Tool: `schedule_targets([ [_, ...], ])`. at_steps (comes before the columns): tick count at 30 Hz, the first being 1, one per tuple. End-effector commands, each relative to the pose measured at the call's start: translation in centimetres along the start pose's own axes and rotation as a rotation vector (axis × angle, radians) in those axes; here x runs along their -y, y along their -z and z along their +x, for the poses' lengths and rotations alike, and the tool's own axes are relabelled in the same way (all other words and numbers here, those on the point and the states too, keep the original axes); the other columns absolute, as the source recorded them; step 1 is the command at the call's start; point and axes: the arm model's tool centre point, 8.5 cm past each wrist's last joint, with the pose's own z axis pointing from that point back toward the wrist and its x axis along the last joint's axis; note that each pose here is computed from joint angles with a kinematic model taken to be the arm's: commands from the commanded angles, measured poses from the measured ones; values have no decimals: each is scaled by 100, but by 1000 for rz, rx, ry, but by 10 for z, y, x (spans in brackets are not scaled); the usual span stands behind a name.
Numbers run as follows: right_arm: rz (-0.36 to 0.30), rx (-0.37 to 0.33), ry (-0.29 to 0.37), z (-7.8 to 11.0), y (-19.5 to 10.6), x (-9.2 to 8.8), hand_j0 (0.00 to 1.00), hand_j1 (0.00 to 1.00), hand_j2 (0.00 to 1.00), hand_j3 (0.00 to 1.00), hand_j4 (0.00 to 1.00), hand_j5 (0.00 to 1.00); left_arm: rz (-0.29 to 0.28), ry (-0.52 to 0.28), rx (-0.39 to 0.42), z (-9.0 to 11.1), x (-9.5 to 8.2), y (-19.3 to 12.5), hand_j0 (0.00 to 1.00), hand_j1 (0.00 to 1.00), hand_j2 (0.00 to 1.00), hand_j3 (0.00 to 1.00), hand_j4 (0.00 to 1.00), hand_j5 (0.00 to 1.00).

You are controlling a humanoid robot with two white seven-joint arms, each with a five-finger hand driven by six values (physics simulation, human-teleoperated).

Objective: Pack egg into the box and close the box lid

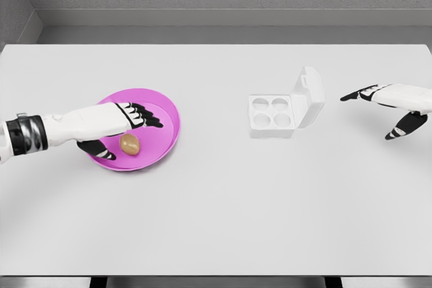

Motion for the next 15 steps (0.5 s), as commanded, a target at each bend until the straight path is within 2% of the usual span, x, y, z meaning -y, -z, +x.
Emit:
schedule_targets([
  [1, -4, 2, 5, 0, 0, 1, 100, 100, 100, 100, 100, 100, -4, -7, -2, -1, 1, -1, 100, 100, 100, 100, 100, 100],
  [9, -6, 7, 5, 2, 2, 0, 100, 100, 100, 100, 100, 100, -15, -19, -25, -9, 7, 5, 97, 97, 97, 97, 97, 97],
  [10, -8, 14, 7, 3, 5, 0, 100, 100, 100, 100, 100, 100, -28, -22, -16, -7, 12, 10, 97, 97, 97, 97, 97, 97],
  [15, -4, 25, 5, 6, 8, -1, 100, 100, 100, 100, 100, 100, -26, -23, -12, -6, 12, 12, 97, 97, 97, 97, 97, 97],
])
